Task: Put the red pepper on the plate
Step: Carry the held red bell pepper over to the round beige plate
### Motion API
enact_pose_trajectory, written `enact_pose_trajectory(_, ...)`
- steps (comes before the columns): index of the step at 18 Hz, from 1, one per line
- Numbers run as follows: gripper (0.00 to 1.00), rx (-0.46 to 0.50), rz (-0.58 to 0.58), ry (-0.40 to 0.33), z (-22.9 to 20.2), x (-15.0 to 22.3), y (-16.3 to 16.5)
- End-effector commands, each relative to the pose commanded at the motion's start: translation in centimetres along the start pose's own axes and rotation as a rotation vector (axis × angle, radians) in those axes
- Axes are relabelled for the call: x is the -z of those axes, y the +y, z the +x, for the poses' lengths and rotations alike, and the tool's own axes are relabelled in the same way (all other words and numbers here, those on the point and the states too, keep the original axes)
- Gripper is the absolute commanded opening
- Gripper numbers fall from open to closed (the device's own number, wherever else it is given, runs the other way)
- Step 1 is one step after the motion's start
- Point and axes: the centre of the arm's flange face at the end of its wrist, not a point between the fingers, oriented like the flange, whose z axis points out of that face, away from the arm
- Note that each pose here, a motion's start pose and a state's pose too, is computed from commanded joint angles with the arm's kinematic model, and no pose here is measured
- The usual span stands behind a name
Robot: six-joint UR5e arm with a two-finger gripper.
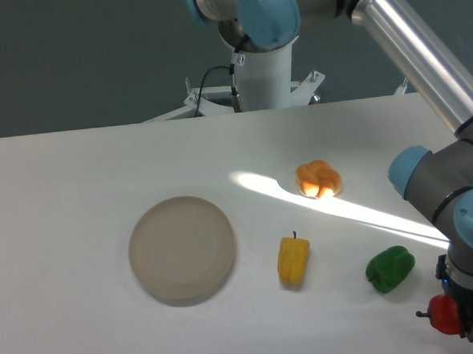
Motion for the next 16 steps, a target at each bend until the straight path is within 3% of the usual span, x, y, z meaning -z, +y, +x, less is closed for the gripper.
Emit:
enact_pose_trajectory(3,0.49,0.003,0.002,-0.004,-0.1,0.4,-0.5)
enact_pose_trajectory(10,0.49,-0.02,0.04,0.055,0.9,6.0,-7.9)
enact_pose_trajectory(12,0.49,-0.007,0.048,0.063,2.1,8.2,-9.0)
enact_pose_trajectory(16,0.49,-0.013,0.08,0.095,5.9,11.8,-14.8)
